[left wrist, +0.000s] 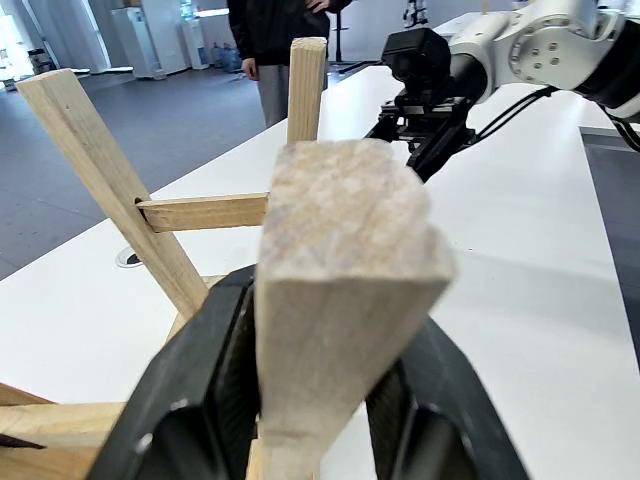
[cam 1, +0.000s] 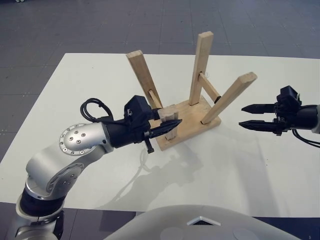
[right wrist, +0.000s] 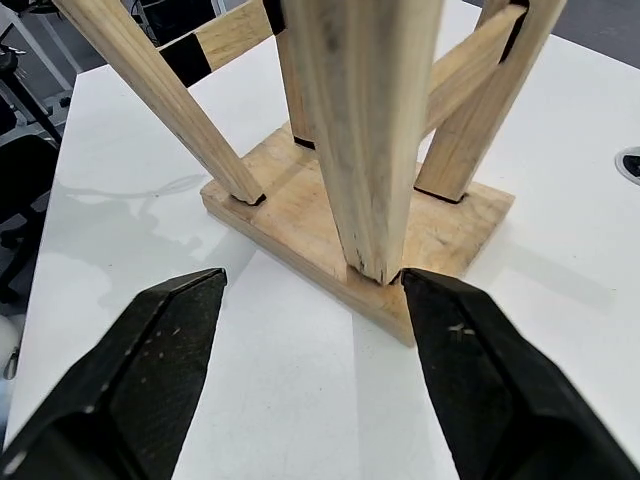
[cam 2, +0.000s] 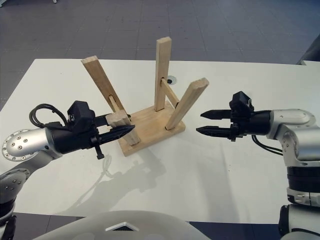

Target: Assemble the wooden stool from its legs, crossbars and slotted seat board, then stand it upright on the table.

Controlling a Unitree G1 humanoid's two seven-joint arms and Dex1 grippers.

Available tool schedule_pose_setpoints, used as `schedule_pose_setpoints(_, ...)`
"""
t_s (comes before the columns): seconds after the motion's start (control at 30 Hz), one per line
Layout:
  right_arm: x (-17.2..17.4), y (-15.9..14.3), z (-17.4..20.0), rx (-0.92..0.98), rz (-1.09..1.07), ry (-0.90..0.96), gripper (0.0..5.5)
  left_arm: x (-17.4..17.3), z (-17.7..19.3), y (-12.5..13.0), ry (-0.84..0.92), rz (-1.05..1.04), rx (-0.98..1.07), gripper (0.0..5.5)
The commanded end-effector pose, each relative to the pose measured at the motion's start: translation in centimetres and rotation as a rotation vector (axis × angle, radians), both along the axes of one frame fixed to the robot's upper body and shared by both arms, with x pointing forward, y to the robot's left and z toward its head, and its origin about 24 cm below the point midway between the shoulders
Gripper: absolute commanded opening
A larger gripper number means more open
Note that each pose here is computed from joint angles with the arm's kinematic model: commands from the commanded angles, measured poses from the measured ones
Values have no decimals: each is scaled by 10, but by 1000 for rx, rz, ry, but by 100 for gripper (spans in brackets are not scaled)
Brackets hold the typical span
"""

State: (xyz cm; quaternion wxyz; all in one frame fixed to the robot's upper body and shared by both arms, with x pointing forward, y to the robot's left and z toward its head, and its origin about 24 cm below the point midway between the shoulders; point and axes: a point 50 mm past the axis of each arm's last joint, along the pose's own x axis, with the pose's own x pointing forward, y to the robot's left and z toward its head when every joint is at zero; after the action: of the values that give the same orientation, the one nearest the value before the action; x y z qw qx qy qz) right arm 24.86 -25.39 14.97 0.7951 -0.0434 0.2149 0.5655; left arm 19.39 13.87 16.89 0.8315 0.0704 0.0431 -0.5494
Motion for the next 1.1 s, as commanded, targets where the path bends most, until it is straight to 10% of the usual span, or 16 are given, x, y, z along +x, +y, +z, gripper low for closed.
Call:
schedule_pose_setpoints(0.03,4,-6,29,3,30,-56,327,10,-7,17,7,-30,43,129)
schedule_pose_setpoints(0.7,7,58,40,145,237,-92,327,32,4,31,-23,-212,-58,129)
schedule_pose_setpoints(1.1,1,64,36,176,246,38,152,34,4,30,-28,-214,-93,129)
